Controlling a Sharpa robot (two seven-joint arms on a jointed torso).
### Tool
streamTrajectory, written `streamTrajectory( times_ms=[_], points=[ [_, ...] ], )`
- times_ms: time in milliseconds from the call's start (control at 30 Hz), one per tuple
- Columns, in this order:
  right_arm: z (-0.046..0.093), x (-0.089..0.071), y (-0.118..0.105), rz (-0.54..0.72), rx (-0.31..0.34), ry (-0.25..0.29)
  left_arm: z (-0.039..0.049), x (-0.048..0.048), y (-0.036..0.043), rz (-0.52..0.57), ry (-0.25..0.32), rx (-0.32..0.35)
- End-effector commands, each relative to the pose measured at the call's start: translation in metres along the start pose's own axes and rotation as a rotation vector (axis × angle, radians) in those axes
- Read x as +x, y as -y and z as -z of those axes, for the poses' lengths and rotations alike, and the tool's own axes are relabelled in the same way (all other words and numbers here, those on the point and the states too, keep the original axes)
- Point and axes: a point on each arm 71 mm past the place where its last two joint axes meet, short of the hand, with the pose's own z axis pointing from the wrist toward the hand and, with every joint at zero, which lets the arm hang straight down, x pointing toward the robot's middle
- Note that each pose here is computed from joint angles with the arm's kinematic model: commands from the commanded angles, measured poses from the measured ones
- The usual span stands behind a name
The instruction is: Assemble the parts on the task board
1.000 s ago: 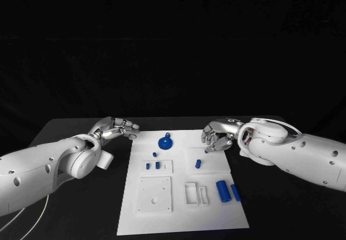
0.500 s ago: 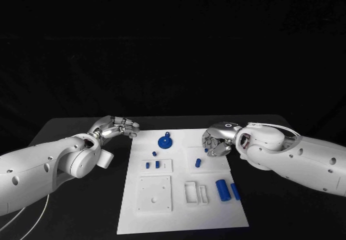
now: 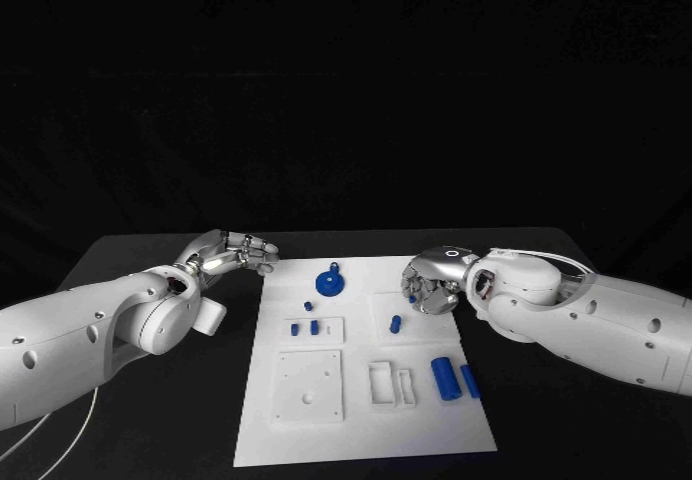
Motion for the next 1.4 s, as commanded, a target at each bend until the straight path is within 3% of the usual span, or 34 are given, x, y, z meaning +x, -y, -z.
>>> streamTrajectory(
  times_ms=[33, 700, 1400],
  points=[
    [-0.001, 0.011, -0.003, 0.024, 0.0, -0.039, -0.0004, 0.0016, 0.0019, 0.012, -0.011, 0.013],
    [-0.004, 0.024, -0.007, 0.082, 0.026, -0.092, 0.0004, 0.0011, 0.0011, 0.012, -0.013, 0.003],
    [-0.003, 0.022, -0.007, 0.105, 0.034, -0.027, -0.0001, 0.0005, 0.0009, 0.011, -0.011, 0.002]
  ],
)
